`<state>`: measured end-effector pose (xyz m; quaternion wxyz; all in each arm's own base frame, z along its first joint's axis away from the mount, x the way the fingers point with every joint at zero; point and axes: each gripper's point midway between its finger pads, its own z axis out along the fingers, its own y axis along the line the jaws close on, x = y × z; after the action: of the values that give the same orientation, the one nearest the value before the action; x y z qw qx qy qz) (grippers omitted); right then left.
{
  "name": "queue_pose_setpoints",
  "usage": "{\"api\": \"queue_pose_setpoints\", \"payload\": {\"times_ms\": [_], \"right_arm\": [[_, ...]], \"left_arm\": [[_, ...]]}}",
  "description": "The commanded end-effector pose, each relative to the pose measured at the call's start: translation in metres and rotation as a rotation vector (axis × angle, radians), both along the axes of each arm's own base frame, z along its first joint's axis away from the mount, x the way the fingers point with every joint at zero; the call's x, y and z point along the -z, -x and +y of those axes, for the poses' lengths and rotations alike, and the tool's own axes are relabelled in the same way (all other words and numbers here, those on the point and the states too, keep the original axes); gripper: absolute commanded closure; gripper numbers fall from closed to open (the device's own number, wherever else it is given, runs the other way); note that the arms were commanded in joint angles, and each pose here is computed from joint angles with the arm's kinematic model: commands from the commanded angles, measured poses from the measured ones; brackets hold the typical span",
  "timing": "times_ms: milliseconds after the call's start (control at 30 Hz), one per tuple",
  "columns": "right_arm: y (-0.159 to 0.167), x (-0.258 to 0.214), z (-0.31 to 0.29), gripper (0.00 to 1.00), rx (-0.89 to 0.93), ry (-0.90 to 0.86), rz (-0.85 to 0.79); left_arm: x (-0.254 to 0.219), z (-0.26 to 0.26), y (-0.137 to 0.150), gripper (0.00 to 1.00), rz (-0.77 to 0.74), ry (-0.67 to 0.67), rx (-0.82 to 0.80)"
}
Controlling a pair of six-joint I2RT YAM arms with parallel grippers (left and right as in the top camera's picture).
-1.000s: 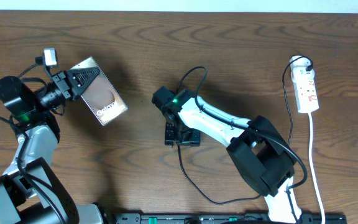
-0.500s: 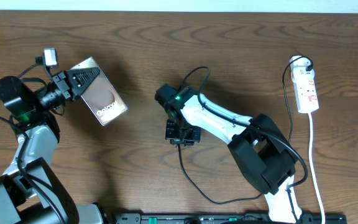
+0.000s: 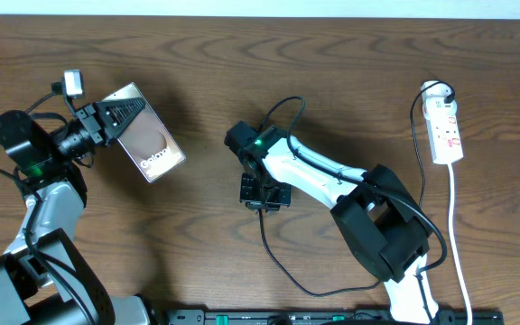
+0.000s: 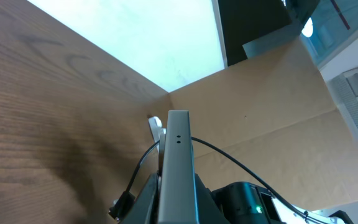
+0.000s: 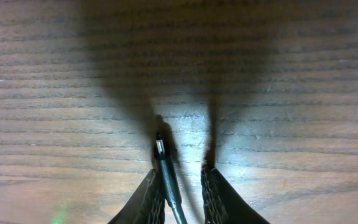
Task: Plug charger to phone and switch on socket
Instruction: 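Lower the right gripper onto the black cable end on the table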
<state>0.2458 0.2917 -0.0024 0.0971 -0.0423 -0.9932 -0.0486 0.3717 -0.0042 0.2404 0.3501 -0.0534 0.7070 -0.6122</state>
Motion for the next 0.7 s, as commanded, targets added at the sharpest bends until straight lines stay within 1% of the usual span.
{"api": "queue_pose_setpoints", "payload": {"times_ms": [0, 133, 233, 433, 667], "right_arm": [[0.0037, 0.0327, -0.0177, 0.80, -0.016, 0.103, 0.015], [0.0038, 0.0327, -0.0178, 0.84, -0.016, 0.103, 0.015], [0.0038, 0.0328, -0.0178, 0.91, -0.016, 0.103, 0.015], [0.0039, 0.0329, -0.0179, 0.98, -0.016, 0.104, 0.016], [0.0049, 0.0327, -0.0188, 0.99, -0.016, 0.108, 0.020]], "left_arm": [[-0.0034, -0.0025, 0.0037, 0.93, -0.025, -0.013, 0.031], [-0.0034, -0.0025, 0.0037, 0.93, -0.025, -0.013, 0.031], [-0.0034, -0.0025, 0.0037, 0.92, -0.025, -0.013, 0.031], [-0.0034, -0.0025, 0.0036, 0.92, -0.025, -0.013, 0.031], [-0.0034, -0.0025, 0.0036, 0.92, -0.025, -0.013, 0.031]]}}
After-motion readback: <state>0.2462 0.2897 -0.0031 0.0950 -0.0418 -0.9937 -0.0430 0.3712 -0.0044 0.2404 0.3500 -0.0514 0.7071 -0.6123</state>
